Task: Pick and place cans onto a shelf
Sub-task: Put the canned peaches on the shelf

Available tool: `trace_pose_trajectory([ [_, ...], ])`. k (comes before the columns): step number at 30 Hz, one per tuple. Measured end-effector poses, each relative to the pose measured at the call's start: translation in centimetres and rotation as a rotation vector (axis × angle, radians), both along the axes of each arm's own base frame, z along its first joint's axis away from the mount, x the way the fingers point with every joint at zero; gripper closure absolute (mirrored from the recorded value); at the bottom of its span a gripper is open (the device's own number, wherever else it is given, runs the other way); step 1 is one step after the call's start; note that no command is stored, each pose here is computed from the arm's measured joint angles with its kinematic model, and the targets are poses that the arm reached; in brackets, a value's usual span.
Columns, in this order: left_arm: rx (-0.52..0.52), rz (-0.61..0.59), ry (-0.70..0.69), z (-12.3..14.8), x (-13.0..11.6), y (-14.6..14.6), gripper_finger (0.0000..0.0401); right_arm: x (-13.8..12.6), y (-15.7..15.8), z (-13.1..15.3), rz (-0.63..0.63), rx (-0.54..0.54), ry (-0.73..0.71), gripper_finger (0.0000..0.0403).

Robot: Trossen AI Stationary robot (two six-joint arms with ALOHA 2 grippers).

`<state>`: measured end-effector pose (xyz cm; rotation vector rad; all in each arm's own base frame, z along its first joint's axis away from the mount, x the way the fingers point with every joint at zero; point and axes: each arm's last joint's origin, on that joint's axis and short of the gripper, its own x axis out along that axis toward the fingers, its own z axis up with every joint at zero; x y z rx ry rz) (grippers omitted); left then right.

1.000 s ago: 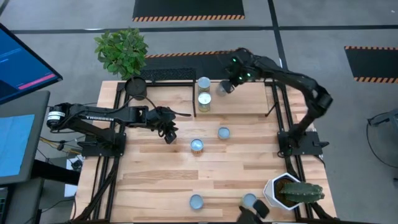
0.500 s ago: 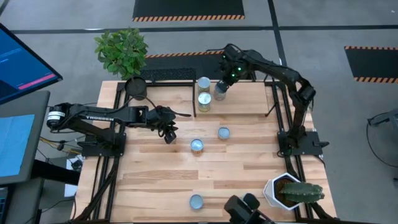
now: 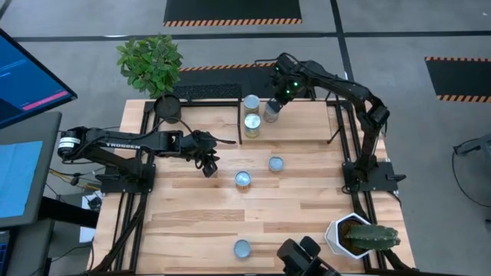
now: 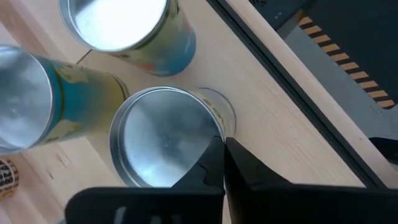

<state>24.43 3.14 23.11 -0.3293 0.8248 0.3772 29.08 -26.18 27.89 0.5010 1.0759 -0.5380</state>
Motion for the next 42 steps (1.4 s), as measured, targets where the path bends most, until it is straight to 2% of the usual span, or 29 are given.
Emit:
trace_pose_trajectory([
  [4, -0.001, 0.000, 0.000, 0.0, 0.0, 0.0, 0.0270, 0.0, 0.0, 0.0, 0.007, -0.003, 0.003, 0.0375],
  [15, -0.001, 0.000, 0.000, 0.0, 0.0, 0.0, 0.0270, -0.1, -0.3, 0.0, -0.026, -0.069, 0.040, 0.0307],
  [20, -0.001, 0.000, 0.000, 0.0, 0.0, 0.0, 0.0270, -0.1, -0.2, 0.7, -0.029, -0.094, 0.016, 0.0301],
  [25, -0.001, 0.000, -0.001, 0.0, 0.0, 0.0, 0.0270, -0.7, 0.7, 2.9, -0.026, -0.107, -0.020, 0.0302],
  [31, -0.001, 0.000, -0.001, 0.0, 0.0, 0.0, 0.0270, -0.7, 4.3, 4.5, 0.111, 0.040, -0.056, 0.0301],
  [36, 0.014, 0.012, 0.001, 0.0, 0.0, 0.0, 0.0270, 1.1, 6.6, 3.6, 0.254, 0.047, -0.001, 0.0301],
  [42, 0.014, 0.013, 0.002, 0.0, 0.0, 0.0, 0.0270, 2.7, 7.1, 1.6, 0.299, 0.046, 0.084, 0.0301],
])
